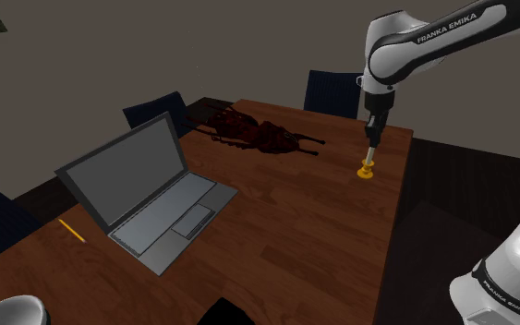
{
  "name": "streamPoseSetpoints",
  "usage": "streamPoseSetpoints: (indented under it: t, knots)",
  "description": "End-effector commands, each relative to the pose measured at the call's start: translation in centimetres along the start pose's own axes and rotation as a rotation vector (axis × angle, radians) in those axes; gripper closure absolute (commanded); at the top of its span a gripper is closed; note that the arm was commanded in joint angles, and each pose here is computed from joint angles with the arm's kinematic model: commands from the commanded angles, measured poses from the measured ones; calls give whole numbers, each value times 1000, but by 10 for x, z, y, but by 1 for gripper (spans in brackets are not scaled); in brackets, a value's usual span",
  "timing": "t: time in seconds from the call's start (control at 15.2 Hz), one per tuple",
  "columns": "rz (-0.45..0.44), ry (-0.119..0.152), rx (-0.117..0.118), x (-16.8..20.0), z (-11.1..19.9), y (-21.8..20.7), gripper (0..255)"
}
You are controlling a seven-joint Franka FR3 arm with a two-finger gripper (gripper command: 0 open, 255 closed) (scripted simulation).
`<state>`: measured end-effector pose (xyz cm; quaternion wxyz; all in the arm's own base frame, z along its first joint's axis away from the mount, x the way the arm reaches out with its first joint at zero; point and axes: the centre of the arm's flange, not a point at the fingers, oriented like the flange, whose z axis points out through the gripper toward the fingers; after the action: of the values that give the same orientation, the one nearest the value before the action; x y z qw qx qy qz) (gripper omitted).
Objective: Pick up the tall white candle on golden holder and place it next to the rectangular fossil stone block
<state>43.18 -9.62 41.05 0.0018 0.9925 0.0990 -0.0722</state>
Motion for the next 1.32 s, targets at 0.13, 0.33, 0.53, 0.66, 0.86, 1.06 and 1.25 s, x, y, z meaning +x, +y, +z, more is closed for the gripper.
streamPoseSetpoints:
  t: [0.13, 0.33, 0.53, 0.66, 0.86, 1.06, 1.25]
  knots:
    - [0, 0, 0, -3, -21, -1, 255]
    - [0, 0, 0, -5, -36, -1, 255]
    - [0, 0, 0, -8, -52, -1, 255]
    - [0, 0, 0, -9, -62, -1, 255]
    - [0, 0, 0, -11, -78, -2, 255]
    - [0, 0, 0, -14, -94, -2, 255]
    - [0, 0, 0, -16, -109, -2, 255]
